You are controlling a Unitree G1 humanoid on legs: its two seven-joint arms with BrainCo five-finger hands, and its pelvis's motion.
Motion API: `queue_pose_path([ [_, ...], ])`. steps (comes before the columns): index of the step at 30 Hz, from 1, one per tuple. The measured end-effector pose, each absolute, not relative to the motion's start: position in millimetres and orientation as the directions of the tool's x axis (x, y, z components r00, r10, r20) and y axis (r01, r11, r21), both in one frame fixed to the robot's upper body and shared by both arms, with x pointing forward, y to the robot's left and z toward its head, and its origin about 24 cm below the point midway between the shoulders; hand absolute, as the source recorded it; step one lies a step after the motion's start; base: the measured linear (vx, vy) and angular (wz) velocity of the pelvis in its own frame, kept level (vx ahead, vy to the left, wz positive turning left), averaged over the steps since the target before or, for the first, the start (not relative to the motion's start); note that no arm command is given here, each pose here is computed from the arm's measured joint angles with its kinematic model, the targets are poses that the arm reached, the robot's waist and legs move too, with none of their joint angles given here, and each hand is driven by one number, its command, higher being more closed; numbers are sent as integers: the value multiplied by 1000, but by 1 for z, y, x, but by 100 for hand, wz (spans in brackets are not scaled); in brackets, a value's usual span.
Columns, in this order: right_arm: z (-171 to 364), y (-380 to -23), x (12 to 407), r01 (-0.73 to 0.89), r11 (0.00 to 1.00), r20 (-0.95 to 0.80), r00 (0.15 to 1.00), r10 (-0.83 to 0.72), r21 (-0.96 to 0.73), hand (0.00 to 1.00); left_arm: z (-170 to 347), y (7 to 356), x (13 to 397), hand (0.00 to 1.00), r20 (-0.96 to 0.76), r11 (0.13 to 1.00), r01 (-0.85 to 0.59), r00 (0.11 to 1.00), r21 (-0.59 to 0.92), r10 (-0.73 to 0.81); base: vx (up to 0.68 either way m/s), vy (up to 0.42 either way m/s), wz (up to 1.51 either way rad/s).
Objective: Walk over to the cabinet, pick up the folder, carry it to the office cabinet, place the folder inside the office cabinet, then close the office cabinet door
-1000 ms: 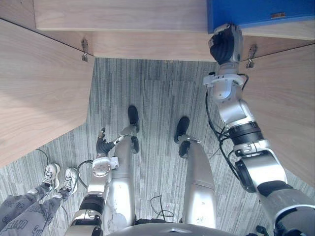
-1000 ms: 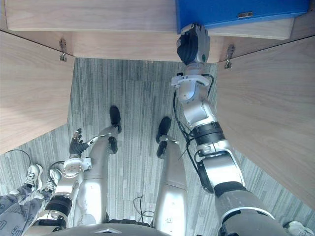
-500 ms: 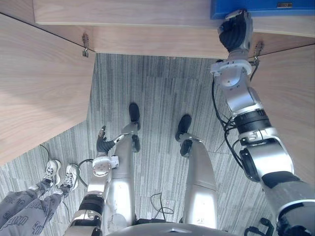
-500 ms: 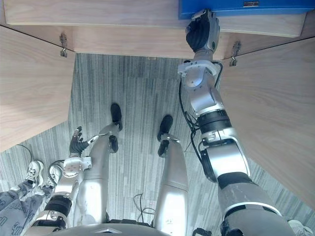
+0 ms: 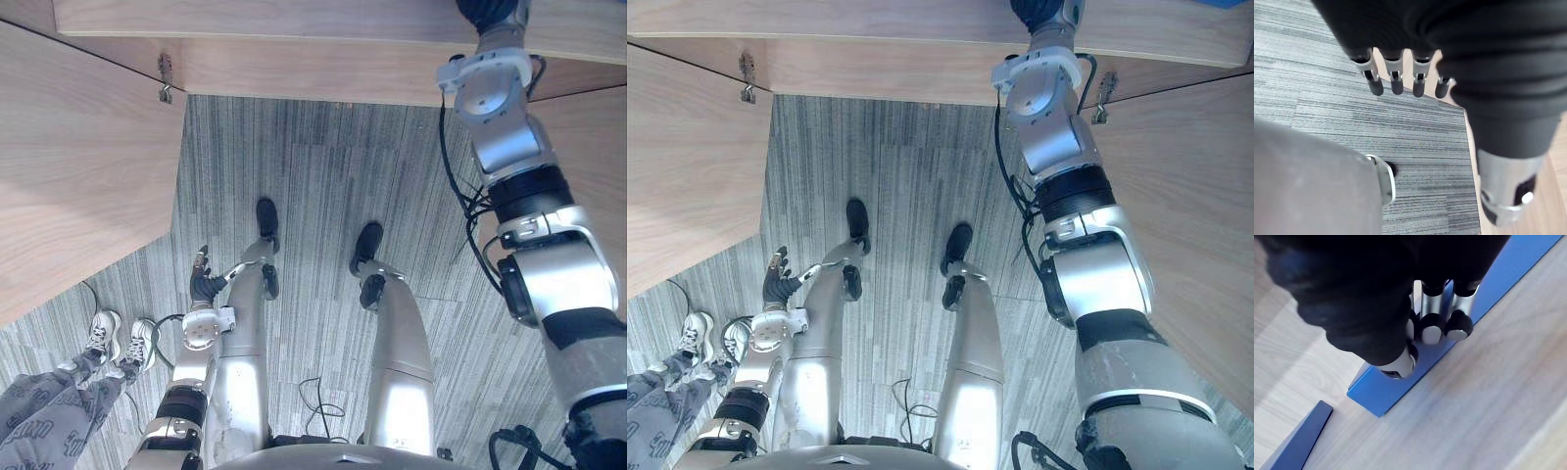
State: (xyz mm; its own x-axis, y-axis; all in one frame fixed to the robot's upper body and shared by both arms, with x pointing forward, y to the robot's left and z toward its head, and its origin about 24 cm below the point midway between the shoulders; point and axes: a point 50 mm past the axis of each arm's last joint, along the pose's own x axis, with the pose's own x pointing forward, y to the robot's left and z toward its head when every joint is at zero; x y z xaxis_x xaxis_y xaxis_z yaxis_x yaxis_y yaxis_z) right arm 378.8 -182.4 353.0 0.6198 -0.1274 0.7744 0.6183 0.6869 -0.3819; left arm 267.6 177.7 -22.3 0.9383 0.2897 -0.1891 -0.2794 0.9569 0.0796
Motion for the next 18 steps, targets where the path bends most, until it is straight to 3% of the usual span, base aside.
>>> queue_pose_path([
  [10, 379, -200, 375, 663, 658, 789, 591, -170, -356, 100, -17, 180, 269, 0, -163, 957, -284, 943, 54, 289, -11, 2, 6],
  [18, 395, -219, 370, 641, 726, 781, 576, -241, -249, 100, -12, 181, 270, 0, -141, 956, -292, 945, 35, 294, -18, -4, 9],
])
